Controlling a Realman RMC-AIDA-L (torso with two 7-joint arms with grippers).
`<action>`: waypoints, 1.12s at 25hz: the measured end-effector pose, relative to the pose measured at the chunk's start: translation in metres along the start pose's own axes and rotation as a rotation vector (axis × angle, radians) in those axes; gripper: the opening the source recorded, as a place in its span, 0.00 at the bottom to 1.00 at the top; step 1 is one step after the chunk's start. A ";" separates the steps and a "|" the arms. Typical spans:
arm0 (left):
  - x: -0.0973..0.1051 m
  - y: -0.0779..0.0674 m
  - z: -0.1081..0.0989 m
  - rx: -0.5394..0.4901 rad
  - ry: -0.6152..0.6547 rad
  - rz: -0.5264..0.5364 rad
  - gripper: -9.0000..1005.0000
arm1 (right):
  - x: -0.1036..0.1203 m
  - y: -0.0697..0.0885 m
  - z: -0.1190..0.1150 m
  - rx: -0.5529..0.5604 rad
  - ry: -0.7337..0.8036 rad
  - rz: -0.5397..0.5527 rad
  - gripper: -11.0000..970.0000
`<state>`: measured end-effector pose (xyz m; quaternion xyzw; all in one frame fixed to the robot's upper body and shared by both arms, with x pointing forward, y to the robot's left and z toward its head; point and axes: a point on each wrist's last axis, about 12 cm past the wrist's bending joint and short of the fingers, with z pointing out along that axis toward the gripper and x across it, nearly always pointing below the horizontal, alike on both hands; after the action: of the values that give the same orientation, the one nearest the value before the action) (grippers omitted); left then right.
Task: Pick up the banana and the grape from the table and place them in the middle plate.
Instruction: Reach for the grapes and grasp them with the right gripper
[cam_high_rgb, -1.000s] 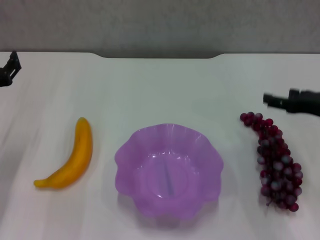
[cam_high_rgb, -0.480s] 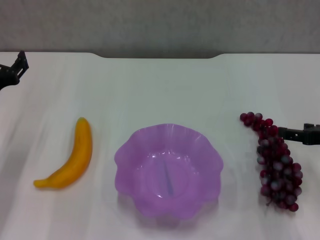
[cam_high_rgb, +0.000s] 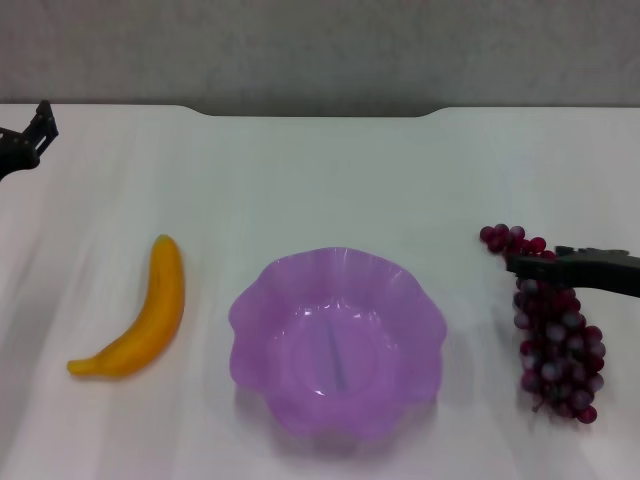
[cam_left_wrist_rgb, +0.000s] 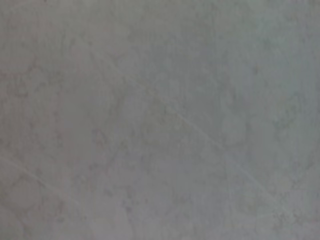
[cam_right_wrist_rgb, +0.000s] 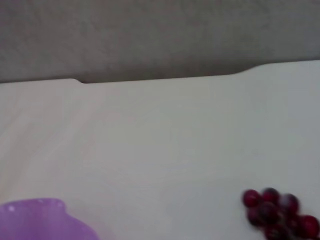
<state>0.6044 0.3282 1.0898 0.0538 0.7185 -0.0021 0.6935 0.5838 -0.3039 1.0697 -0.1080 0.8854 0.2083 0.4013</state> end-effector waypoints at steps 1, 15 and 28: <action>0.000 0.000 0.000 0.000 0.000 0.000 0.78 | 0.000 0.002 0.001 -0.012 -0.005 0.006 0.88; 0.002 0.003 -0.002 -0.007 0.008 0.000 0.78 | 0.012 -0.017 -0.021 0.086 -0.110 0.114 0.86; 0.001 0.001 -0.001 -0.003 0.003 0.002 0.78 | 0.024 -0.009 0.002 0.075 -0.037 0.118 0.83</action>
<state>0.6040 0.3296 1.0893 0.0535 0.7195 -0.0004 0.6924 0.5730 -0.3115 1.0480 -0.0368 0.8898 0.2002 0.4085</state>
